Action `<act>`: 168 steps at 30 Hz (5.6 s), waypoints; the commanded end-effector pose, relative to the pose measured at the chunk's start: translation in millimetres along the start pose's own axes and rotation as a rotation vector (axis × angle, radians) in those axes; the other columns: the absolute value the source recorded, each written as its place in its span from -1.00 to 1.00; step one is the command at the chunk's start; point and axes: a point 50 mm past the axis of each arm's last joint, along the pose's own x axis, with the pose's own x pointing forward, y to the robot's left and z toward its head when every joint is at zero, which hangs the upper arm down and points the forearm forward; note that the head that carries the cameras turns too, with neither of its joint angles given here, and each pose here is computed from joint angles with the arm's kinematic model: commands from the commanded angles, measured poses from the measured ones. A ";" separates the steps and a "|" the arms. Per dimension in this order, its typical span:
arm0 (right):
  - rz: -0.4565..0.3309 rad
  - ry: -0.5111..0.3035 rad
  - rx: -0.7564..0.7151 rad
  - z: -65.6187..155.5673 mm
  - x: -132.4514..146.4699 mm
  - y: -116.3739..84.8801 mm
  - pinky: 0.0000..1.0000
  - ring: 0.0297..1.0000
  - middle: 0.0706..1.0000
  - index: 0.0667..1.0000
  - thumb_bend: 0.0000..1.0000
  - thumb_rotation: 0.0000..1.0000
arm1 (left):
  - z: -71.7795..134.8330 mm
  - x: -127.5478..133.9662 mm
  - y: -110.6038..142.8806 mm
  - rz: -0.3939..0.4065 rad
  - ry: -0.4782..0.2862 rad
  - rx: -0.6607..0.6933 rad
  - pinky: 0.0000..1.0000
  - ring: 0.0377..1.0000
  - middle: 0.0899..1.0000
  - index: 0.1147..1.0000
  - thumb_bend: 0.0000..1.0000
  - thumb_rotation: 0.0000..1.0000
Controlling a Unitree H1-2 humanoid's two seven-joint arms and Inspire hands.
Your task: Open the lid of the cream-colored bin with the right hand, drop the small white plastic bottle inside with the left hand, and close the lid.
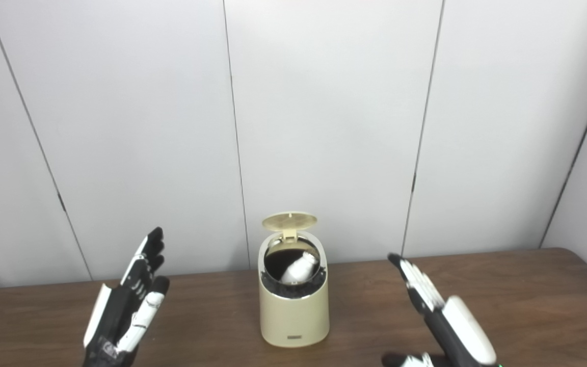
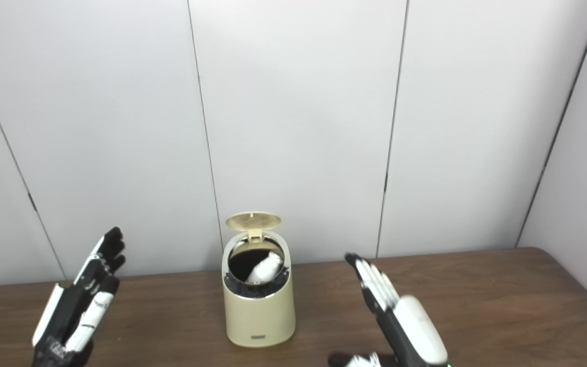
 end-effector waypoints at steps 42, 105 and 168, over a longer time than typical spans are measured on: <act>0.339 -0.157 -0.409 100.2 204.5 -80.7 0.86 0.93 0.68 0.66 1.00 0.99 | 12.0 -3.6 -10.5 0.092 0.008 -0.012 1.00 0.96 0.94 0.91 0.17 1.00; 0.659 0.049 -0.296 30.3 129.0 -9.6 0.94 0.95 0.77 0.72 0.83 0.92 | 31.5 -5.3 -15.0 0.129 -0.035 -0.030 1.00 0.96 0.93 0.92 0.19 1.00; -0.195 -0.091 0.316 -21.8 47.4 -0.2 0.95 1.00 1.00 0.96 0.45 0.61 | 32.7 -5.6 -16.1 0.159 -0.056 0.079 0.92 0.85 0.82 0.80 0.10 0.99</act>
